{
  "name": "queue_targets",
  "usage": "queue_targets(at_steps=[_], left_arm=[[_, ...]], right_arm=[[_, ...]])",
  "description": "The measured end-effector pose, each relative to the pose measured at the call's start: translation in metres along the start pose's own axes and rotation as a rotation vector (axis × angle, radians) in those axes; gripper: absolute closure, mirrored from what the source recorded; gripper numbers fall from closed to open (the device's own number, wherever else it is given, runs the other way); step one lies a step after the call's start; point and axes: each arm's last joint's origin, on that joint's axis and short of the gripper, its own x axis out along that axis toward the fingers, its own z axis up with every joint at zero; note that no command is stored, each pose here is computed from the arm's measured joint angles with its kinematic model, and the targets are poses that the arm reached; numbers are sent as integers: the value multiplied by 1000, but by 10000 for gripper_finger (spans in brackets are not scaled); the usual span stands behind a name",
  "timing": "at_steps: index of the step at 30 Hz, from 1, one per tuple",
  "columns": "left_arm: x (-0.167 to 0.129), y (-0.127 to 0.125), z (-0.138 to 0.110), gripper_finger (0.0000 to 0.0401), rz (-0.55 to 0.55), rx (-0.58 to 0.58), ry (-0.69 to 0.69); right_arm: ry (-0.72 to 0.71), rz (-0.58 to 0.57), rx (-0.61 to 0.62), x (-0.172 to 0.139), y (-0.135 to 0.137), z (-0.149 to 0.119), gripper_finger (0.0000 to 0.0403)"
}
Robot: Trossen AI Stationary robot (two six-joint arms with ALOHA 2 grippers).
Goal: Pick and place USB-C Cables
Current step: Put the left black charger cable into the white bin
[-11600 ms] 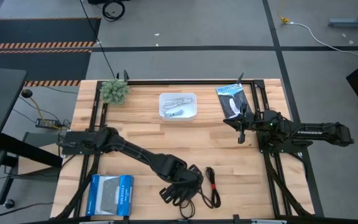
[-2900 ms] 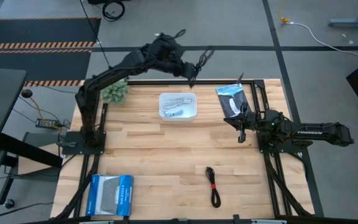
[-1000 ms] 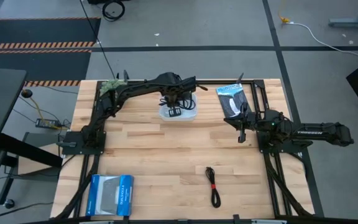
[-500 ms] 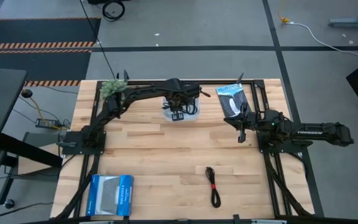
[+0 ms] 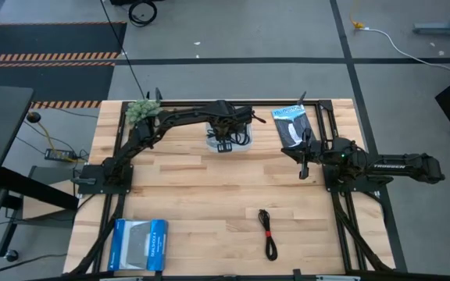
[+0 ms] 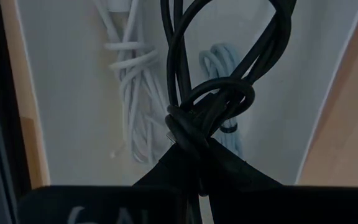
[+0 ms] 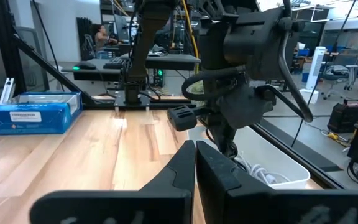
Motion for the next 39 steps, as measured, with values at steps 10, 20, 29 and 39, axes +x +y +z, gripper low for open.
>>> queue_targets(at_steps=[10,20,29,39], left_arm=[[15,-2,7,364,3,31,-14],[20,1,11,364,0,-8,-55],[25,5,15,364,-11,-37,-85],[36,-4,16,333,-28,-18,-56]], right_arm=[[0,0,0,0,0,0,383],[1,0,0,0,0,0,383],[1,0,0,0,0,0,383],[0,0,0,0,0,0,383]])
